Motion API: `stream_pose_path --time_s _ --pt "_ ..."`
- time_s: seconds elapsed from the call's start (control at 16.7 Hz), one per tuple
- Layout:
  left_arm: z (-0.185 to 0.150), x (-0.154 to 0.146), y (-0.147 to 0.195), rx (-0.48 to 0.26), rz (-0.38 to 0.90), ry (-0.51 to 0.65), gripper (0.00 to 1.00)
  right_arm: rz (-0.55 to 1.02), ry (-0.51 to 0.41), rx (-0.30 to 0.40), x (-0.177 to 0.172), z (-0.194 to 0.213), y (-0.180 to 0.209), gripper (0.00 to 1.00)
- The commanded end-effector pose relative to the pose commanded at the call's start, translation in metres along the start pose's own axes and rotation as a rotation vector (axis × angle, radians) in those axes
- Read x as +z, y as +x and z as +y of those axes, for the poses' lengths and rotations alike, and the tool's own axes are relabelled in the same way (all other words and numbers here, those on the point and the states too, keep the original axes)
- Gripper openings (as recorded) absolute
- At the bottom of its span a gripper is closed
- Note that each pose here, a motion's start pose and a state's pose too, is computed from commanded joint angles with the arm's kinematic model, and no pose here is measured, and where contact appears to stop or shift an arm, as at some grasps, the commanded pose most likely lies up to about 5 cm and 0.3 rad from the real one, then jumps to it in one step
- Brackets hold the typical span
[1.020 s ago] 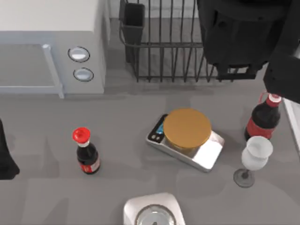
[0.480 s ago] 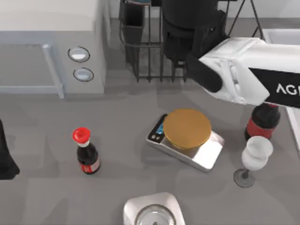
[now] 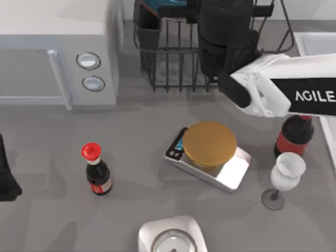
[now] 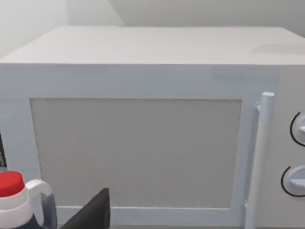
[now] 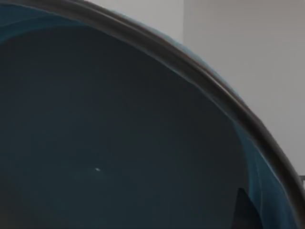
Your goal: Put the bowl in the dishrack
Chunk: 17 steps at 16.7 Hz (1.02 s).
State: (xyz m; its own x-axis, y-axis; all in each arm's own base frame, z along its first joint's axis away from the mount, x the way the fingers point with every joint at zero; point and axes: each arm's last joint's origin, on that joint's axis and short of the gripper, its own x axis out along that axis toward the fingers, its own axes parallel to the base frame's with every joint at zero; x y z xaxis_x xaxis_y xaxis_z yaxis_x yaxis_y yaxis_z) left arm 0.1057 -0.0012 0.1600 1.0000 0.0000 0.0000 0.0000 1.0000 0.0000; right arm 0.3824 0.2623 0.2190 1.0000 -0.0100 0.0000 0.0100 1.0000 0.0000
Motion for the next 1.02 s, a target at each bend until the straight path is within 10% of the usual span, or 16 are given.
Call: stream_pose_path --time_s 0.84,1.02 --pt "0.0 0.0 0.0 0.0 0.0 0.0 1.0 0.0 0.0 0.0 0.0 0.0 0.0 0.98" --pt "0.0 0.0 0.0 0.0 0.0 0.0 1.0 0.0 0.0 0.0 0.0 0.0 0.0 1.0"
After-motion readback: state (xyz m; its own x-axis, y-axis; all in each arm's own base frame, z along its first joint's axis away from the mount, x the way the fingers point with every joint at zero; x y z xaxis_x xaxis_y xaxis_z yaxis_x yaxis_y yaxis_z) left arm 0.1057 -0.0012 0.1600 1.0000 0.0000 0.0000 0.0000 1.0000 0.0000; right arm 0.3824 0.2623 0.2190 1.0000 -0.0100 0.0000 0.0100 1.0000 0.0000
